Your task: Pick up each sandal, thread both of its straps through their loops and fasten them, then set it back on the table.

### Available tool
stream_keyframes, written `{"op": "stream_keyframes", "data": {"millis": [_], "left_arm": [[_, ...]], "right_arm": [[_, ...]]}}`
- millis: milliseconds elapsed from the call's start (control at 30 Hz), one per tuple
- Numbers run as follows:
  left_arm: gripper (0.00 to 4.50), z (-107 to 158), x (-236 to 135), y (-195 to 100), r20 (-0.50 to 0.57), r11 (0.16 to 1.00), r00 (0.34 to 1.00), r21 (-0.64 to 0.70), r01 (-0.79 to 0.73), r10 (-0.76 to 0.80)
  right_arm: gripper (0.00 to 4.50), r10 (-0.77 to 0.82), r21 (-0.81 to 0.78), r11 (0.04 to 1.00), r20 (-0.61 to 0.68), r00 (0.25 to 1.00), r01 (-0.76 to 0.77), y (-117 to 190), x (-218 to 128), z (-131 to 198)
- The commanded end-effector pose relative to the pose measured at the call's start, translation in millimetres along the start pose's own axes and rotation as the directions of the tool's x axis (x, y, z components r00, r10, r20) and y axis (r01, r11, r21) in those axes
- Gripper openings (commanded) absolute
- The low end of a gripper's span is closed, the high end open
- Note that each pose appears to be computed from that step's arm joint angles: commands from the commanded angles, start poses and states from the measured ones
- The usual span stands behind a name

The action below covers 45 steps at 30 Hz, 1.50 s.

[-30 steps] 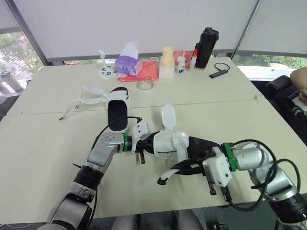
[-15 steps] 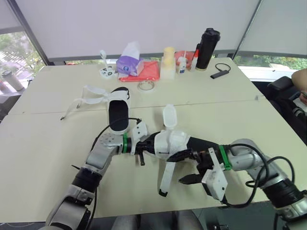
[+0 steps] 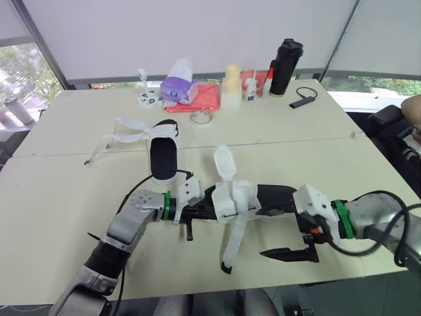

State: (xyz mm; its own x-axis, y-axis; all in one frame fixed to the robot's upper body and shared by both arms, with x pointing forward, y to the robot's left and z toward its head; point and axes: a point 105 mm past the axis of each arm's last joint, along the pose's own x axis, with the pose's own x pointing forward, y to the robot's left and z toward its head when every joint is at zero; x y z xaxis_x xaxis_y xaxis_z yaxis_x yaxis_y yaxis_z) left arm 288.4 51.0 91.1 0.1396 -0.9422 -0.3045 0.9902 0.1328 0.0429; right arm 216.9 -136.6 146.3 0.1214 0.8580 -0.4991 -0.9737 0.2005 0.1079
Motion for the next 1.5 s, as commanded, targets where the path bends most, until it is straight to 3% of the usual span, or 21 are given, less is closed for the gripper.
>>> {"op": "stream_keyframes", "data": {"millis": [33, 200, 467, 733, 1267, 1367, 1500], "left_arm": [[0.0, -1, 3, 3, -0.013, 1.0, 1.0, 0.02, -0.003, 0.004], [0.0, 2, -2, 15, 0.0, 0.997, 0.998, 0.05, -0.057, 0.057], [0.0, 8, 0, 20, 0.033, 0.994, 0.996, 0.067, -0.09, 0.088], [0.0, 4, 8, 18, 0.034, 0.994, 0.996, 0.064, -0.09, 0.088], [0.0, 1, 8, 19, 0.027, 0.994, 0.996, 0.06, -0.092, 0.091], [0.0, 2, 8, 20, 0.028, 0.994, 0.995, 0.06, -0.094, 0.092], [0.0, 2, 8, 20, 0.029, 0.994, 0.995, 0.06, -0.094, 0.093]], "right_arm": [[4.47, 0.047, 0.176, 0.984, -0.016, 0.999, -0.043, 8, 4, 1], [4.47, 0.073, 0.316, 0.948, -0.078, 0.994, -0.045, 9, 8, -9], [4.47, 0.135, 0.51, 0.854, -0.025, 0.991, -0.104, 9, 24, -6], [4.47, 0.085, 0.645, 0.76, 0.024, 0.996, -0.081, -8, 44, -7], [4.47, 0.064, 0.693, 0.715, 0.064, 0.996, -0.091, -1, 65, -8], [3.64, 0.066, 0.691, 0.717, 0.067, 0.996, -0.094, 1, 68, -7], [1.62, 0.062, 0.688, 0.72, 0.071, 0.996, -0.094, 2, 70, -5]]}}
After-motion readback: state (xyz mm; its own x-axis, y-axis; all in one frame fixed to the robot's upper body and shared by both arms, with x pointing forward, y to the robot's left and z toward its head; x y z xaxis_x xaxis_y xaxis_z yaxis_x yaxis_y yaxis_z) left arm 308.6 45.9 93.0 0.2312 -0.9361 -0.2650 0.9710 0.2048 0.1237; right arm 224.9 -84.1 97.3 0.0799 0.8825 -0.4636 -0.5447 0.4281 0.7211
